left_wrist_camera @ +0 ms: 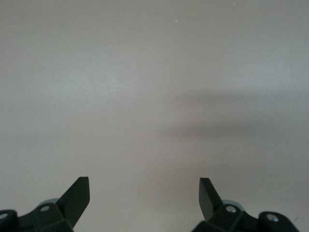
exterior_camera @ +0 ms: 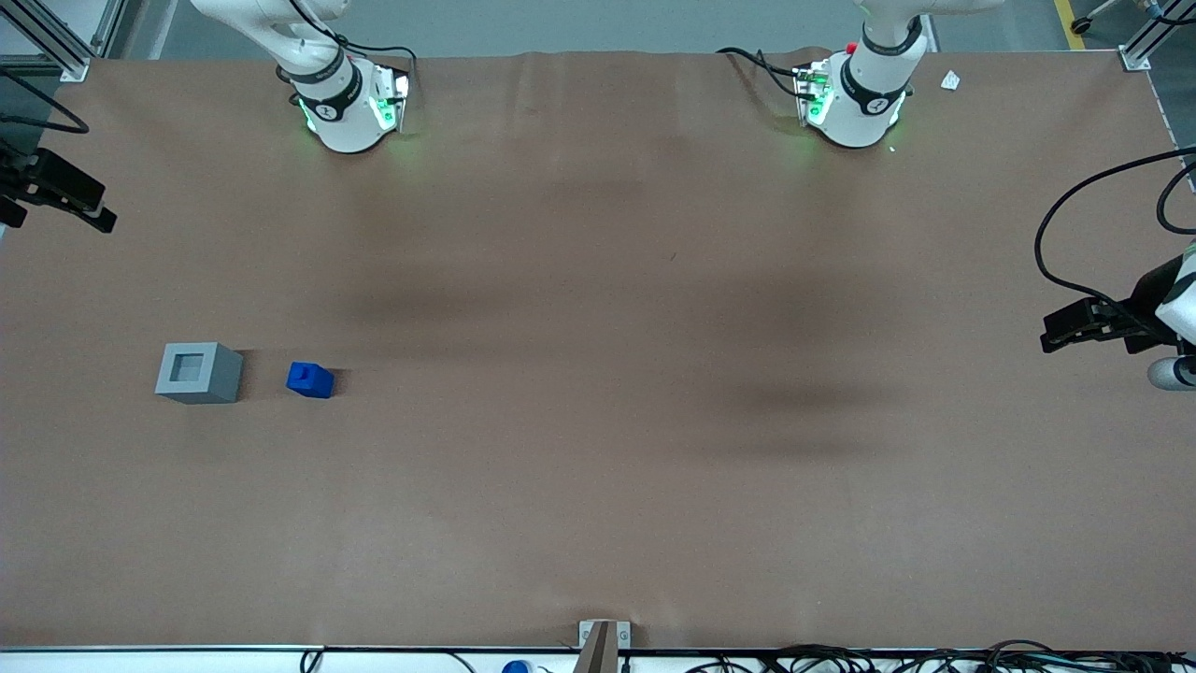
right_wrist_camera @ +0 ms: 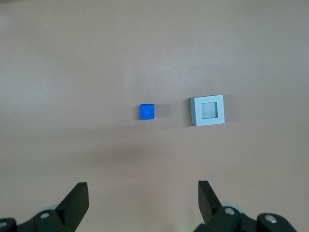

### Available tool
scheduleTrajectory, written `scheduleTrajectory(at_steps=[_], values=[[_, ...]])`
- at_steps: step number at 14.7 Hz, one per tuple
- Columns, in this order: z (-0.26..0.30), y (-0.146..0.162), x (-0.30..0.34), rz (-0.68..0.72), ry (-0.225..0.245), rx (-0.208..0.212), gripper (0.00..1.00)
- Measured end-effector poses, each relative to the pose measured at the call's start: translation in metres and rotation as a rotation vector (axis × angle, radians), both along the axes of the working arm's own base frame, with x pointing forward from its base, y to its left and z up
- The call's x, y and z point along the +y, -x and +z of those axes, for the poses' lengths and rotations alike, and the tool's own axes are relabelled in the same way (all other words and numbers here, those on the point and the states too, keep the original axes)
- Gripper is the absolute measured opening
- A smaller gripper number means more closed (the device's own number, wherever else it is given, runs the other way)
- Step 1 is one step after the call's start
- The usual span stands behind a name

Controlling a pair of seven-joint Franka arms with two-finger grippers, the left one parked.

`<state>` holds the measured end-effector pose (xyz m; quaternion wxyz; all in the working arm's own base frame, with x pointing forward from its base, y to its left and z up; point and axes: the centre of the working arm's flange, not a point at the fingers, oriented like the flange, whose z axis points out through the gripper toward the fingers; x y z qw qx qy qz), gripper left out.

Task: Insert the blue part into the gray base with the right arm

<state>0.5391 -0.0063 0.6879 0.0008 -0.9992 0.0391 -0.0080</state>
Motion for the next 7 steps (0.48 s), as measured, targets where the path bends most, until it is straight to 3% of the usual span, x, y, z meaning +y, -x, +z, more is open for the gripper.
scheduleTrajectory(at_steps=[7], values=[[-0.0008,0.0009,-0.0013,-0.002,0.0,0.008,1.0]])
